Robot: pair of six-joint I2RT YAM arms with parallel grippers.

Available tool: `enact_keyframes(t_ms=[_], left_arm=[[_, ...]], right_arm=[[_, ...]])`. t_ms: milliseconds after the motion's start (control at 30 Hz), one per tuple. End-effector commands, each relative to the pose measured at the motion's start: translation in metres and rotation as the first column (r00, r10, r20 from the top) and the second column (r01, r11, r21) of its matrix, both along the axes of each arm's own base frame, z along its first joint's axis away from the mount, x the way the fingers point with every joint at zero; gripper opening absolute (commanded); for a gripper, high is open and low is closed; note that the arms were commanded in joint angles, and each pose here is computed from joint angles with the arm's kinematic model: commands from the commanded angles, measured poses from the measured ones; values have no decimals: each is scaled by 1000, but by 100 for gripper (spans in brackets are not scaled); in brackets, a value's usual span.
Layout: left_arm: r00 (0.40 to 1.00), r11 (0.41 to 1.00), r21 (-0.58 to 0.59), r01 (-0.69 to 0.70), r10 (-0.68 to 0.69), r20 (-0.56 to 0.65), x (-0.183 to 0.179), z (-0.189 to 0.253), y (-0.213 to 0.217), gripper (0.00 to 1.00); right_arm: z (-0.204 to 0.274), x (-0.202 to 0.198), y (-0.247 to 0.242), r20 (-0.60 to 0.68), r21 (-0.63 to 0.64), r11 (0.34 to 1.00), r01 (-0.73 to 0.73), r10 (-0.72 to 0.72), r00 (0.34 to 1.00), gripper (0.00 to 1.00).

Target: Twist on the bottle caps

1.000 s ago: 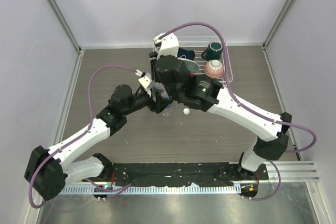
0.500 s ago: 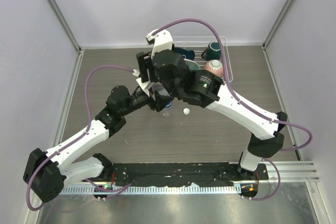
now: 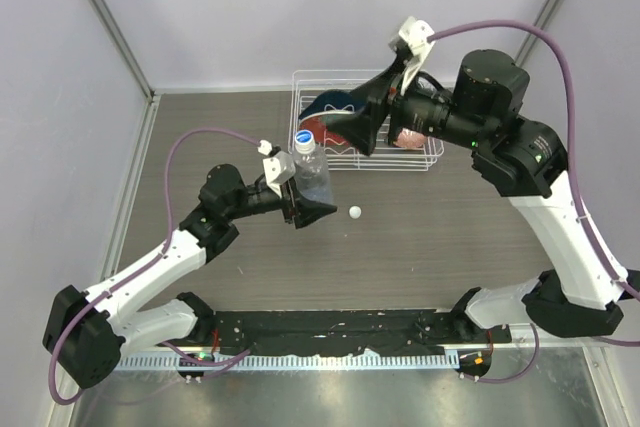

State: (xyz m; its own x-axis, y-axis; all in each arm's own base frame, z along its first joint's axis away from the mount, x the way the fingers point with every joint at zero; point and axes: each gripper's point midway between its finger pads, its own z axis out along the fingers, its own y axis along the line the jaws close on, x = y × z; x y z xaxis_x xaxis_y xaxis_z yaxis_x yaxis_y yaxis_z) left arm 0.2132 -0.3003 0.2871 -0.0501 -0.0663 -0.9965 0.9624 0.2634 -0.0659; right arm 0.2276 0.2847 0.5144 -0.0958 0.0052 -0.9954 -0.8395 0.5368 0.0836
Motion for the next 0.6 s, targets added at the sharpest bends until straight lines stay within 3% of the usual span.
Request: enact_keyframes(t_ms=[0,200,567], left_arm=[[969,971,-33,237,-234,73,-42,25,-4,0],[945,946,-21,324,-323,43,-57,25,-5,0],[925,926,-8,378,-377,48,-64,30,-7,0]], right_arm=[[-17,-66,26,102,-76,853,-516,522,847,80],[-6,-84,22,164,-59,733,-677,676,718,79],[-14,-74,41,149,-10,639,-769,762,630,73]])
